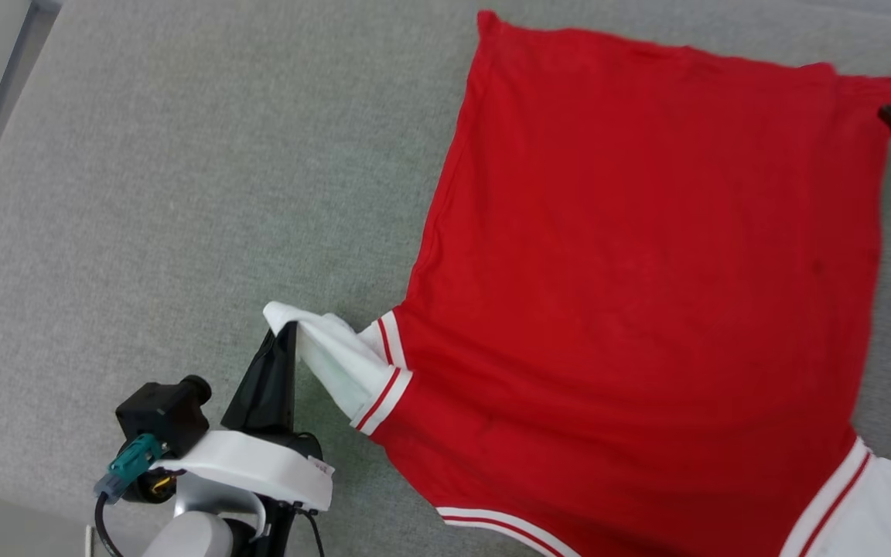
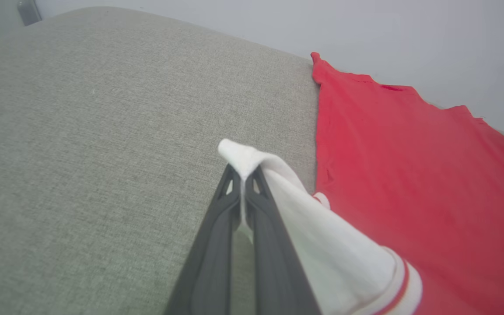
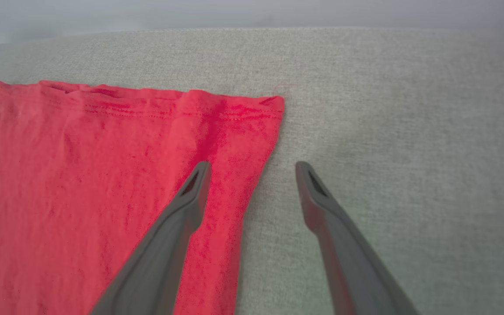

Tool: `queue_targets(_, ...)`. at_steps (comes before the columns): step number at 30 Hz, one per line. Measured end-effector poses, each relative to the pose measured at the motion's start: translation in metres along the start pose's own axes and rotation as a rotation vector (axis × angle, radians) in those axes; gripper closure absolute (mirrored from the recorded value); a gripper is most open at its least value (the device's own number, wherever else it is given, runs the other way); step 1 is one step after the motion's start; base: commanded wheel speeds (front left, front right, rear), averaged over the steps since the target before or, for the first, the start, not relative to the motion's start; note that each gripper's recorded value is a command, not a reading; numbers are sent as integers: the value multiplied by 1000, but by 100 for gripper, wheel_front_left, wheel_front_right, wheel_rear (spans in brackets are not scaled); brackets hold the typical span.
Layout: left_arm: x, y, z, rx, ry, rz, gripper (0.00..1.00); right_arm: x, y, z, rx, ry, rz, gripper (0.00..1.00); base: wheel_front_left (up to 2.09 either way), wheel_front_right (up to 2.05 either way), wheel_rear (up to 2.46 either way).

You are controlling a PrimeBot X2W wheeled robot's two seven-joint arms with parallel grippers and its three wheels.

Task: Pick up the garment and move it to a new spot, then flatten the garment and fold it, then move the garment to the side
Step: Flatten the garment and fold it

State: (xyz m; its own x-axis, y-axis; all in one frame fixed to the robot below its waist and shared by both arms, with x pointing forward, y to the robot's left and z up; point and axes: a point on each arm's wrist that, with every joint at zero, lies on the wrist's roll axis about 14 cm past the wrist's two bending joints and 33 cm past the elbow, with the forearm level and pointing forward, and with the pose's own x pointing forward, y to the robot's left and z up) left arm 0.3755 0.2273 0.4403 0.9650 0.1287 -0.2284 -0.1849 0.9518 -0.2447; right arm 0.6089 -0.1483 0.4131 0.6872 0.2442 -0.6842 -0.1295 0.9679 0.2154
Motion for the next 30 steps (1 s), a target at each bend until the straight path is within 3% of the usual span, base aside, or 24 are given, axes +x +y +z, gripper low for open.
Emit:
queue_targets(8,12,13,-21,10,50,39,100,57,12,-22,4,122,32,0,0,0,0)
queue_targets(14,12,24,-29,25,72,70,100,70,8,-49,31,298,29,0,0,0,0)
queue_targets(15,12,24,-29,26,71,72,100,69,8,-51,34,322,28,55,0,0,0)
queue_targets(16,12,24,-29,25,71,72,100,68,8,-51,32,332,27,94,0,0,0)
queue_targets(17,12,24,-30,25,73,70,100,67,7,-54,36,347,26,100,0,0,0)
queue_targets(23,10,25,-27,24,65,67,100,57,8,-46,26,325,19,100,0,0,0)
queue_targets(30,-2,32,-14,40,40,74,100,16,-2,-33,-80,248,-33,100,0,0,0)
